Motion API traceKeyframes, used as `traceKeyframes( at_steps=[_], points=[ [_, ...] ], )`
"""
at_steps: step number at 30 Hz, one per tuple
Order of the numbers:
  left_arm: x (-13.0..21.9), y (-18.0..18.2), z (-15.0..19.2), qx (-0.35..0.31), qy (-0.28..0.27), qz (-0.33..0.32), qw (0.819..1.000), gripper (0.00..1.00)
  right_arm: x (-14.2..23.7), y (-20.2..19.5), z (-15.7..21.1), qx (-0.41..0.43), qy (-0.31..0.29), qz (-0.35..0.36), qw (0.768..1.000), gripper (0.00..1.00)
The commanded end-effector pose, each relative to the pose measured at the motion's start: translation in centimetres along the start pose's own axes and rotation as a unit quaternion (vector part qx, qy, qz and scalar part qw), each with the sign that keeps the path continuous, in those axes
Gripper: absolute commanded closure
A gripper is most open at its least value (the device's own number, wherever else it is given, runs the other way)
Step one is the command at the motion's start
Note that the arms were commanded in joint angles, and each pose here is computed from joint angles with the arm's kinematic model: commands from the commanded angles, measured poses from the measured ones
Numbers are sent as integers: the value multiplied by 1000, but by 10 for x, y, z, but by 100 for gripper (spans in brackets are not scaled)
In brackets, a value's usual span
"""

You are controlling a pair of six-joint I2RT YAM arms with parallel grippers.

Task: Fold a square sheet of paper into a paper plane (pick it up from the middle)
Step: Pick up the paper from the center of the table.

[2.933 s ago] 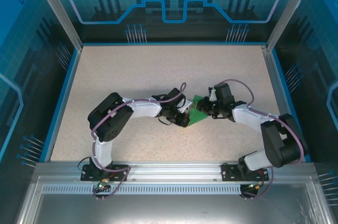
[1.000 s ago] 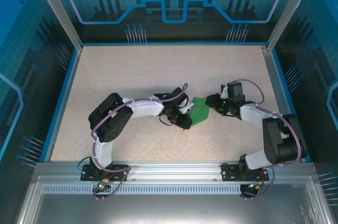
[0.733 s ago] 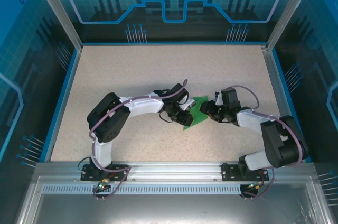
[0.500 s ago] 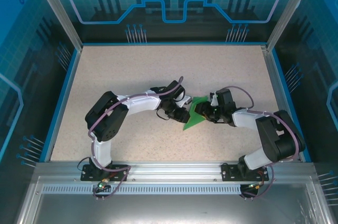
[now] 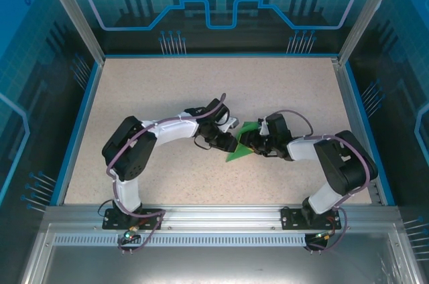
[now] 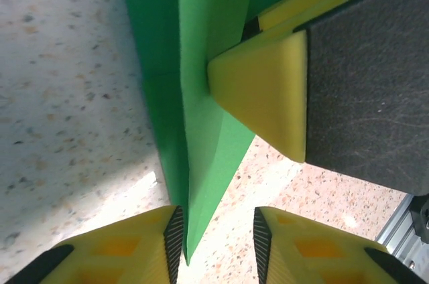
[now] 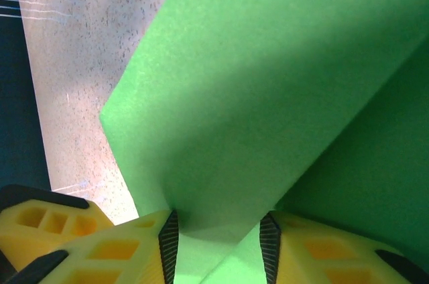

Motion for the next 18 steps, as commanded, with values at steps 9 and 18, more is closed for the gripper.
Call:
traceKeyframes(
  at_steps=[9,18],
  points=[
    [15,20,8,68,1,8,998,61,-16,20,-2,4,-6,-60,998,63],
    [10,32,3,83,-2,-2,997,65,-20,24,-4,1,-19,-63,998,65]
  ],
)
Point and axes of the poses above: each hand's point on the last joint's axis, 136 mm out from that joint toward the fingers, its own x axis back along the fingers, its own y axis along the line the jaws close on, z = x × y, the point moved 10 cm from there along x, back along the fingers, and after that the axes turned 5 degrees about x, right-handed, at the moved point
